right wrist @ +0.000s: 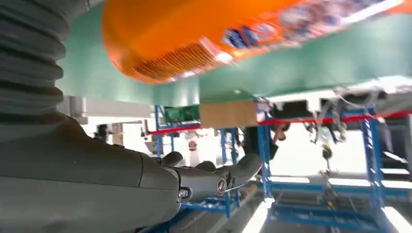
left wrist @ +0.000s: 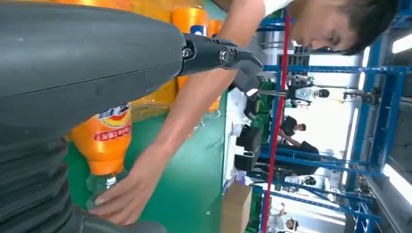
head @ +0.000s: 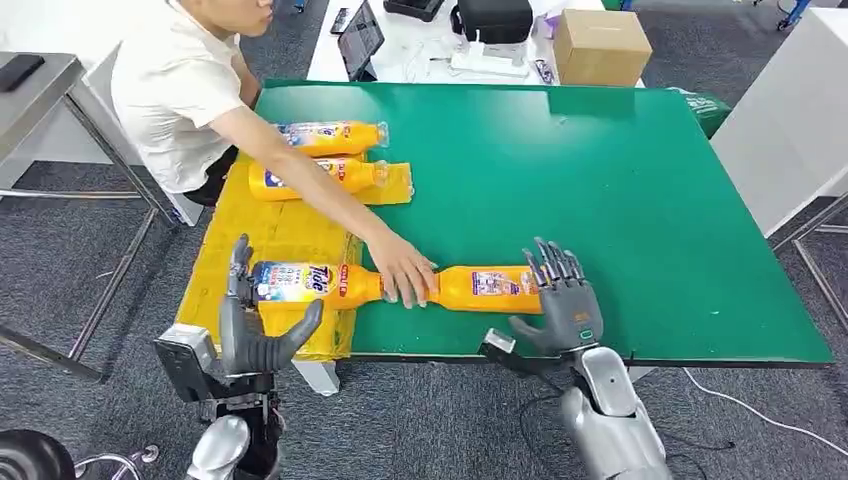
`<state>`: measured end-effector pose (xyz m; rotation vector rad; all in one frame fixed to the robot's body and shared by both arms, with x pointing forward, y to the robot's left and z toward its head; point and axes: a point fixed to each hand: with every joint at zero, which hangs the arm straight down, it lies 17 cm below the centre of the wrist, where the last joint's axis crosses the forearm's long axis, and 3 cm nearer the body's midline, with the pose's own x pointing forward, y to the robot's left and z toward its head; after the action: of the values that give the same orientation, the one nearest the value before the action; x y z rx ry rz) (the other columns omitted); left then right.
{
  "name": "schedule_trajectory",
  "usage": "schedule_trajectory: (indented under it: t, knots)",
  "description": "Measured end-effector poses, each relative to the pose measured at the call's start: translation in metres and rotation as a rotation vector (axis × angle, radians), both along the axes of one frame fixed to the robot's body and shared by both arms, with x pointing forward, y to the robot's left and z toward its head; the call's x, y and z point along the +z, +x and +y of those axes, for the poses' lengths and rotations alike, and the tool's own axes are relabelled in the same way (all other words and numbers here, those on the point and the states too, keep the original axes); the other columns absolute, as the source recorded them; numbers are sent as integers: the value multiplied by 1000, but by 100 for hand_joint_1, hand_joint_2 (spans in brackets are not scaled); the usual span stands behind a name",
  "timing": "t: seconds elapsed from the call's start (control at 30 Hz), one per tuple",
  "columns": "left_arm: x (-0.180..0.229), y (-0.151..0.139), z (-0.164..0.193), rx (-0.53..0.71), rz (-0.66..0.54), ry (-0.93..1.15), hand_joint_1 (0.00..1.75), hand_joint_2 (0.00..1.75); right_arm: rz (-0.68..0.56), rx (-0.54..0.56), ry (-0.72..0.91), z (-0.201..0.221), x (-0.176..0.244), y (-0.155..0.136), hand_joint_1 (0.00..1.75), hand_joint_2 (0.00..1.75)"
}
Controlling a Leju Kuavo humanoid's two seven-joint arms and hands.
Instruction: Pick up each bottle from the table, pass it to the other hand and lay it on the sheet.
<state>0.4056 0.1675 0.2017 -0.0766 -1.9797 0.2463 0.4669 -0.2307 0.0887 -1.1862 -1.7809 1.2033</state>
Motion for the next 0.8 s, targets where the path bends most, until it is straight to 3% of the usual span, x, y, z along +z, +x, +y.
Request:
schedule_trajectory:
  t: [0.5, 0.8]
  knots:
    - [-3, 1, -2, 2, 15, -7, 0, 175, 201, -22, -91, -5, -46, 34, 0, 175]
    - [-4, 1, -3, 2, 20, -9, 0, 175, 236, -2, -137, -3, -49, 43, 0, 175]
